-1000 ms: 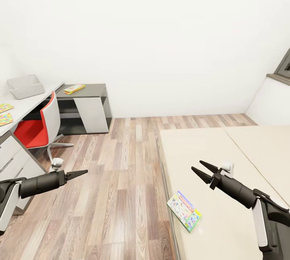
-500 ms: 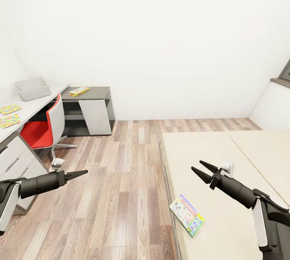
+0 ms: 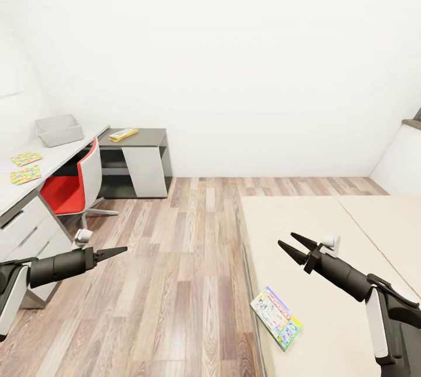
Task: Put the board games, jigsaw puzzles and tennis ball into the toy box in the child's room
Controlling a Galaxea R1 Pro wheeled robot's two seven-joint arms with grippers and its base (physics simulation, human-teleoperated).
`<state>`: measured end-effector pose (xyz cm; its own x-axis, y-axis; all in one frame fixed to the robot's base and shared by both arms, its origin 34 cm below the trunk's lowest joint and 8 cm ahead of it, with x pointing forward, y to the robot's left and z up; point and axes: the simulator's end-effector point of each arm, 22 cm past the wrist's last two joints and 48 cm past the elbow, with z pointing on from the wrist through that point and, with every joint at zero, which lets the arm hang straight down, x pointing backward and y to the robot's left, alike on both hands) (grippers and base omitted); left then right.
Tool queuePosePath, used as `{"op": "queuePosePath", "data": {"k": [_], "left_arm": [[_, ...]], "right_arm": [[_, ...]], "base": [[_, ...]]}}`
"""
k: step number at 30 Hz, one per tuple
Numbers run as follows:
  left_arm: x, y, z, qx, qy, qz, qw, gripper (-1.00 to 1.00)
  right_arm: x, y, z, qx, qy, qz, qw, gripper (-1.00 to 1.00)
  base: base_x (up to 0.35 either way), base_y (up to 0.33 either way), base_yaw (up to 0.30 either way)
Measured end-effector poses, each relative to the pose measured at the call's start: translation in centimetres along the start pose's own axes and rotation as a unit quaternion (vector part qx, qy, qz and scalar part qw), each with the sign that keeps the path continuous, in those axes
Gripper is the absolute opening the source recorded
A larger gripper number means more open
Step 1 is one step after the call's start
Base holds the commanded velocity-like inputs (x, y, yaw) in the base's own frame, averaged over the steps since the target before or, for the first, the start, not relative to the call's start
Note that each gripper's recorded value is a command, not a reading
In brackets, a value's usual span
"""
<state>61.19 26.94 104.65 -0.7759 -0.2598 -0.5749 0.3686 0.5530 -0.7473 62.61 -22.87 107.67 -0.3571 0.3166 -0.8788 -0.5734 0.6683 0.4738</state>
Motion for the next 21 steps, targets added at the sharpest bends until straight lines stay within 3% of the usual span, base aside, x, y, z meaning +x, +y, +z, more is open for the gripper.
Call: {"op": "queuePosePath", "data": {"k": [11,21], "left_arm": [[-0.05,-0.03,-0.05,0.000,-0.001,0.000,1.0000,1.00],[-0.07,-0.02,-0.07,0.000,-0.001,0.000,1.0000,1.00]], "right_arm": [[-0.06,-0.08,-0.01,0.002,0.000,0.000,1.0000,1.00],[-0.06,-0.07,0.00,0.002,-0.001,0.000,1.0000,1.00]], "base": [[0.000,0.000,0.018],[0.000,0.000,0.134]]}}
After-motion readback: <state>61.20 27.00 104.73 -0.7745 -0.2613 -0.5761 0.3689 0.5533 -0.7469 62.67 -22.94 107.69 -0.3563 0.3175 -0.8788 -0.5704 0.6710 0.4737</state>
